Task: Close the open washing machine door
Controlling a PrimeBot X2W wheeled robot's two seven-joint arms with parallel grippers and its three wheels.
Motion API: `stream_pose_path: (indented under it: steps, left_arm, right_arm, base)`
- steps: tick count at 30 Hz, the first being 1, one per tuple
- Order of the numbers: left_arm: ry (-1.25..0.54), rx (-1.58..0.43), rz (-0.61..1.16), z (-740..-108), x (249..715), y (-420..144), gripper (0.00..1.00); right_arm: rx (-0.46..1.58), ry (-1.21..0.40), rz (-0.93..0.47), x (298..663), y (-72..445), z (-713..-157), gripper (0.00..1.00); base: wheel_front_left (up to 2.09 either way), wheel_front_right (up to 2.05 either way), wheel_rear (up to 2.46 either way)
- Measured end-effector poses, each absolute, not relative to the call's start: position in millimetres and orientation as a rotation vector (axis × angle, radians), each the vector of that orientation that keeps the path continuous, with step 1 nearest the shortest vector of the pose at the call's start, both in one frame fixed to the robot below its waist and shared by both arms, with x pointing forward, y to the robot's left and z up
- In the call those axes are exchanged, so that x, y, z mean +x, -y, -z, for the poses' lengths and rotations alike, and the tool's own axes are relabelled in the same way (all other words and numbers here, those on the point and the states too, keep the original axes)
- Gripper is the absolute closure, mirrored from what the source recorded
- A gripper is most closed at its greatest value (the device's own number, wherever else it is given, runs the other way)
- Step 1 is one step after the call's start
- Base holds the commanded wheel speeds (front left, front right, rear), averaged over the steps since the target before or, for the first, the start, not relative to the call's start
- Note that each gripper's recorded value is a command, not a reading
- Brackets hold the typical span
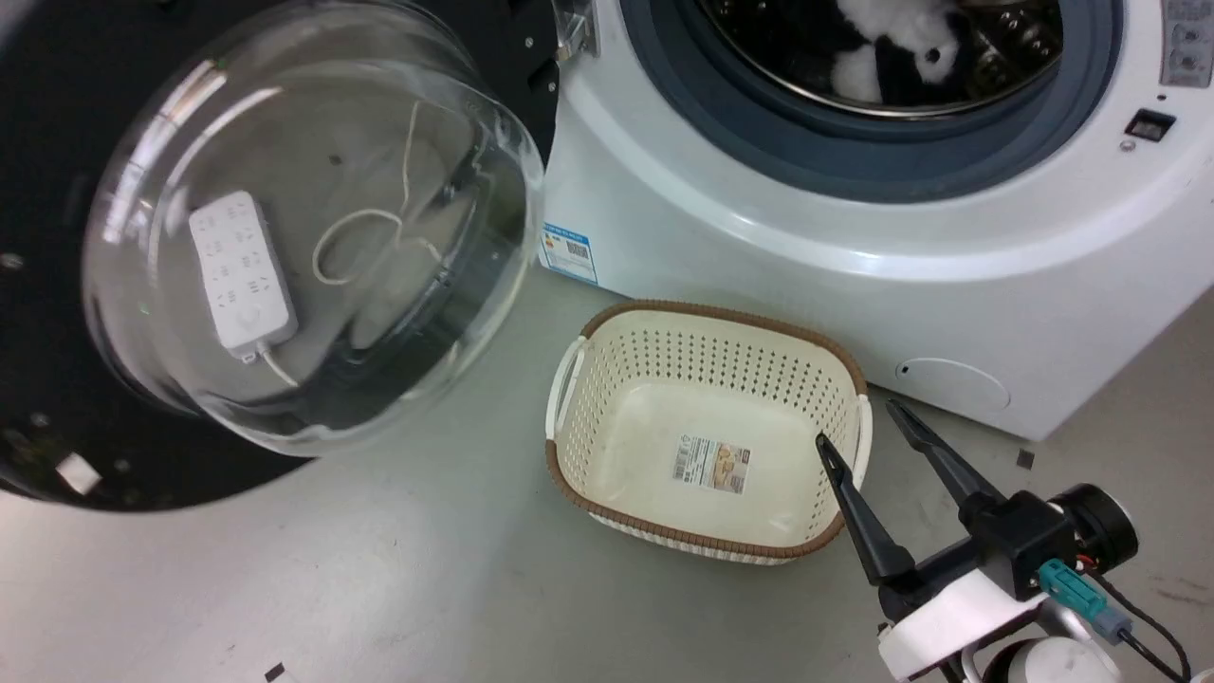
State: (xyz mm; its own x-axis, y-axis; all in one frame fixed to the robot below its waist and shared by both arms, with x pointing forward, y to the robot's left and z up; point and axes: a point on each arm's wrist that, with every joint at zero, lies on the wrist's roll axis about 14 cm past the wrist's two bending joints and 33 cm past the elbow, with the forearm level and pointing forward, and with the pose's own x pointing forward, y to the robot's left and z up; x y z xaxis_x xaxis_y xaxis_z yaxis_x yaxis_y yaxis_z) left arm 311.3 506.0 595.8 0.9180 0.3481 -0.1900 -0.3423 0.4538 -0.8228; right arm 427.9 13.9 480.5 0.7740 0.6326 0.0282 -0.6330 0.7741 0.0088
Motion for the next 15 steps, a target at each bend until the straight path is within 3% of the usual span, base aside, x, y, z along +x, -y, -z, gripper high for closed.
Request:
stream_pose_path:
  steps: [4, 15]
  left_arm:
    - [-0.098, -1.106, -0.278, -573.1, 298.8, -463.0, 1.0]
    - [-0.18, -1.236, -0.01, -557.2, 281.2, -375.9, 1.0]
  right_arm:
    - [0.016, 0.046, -0.685, 420.7, -16.1, -490.7, 0.0]
    - [0.015, 0.085, -0.649, 402.9, -9.7, -509.1, 0.0]
  base:
    - [0.0, 0.0, 0.0]
    - [0.0, 0.0, 0.0]
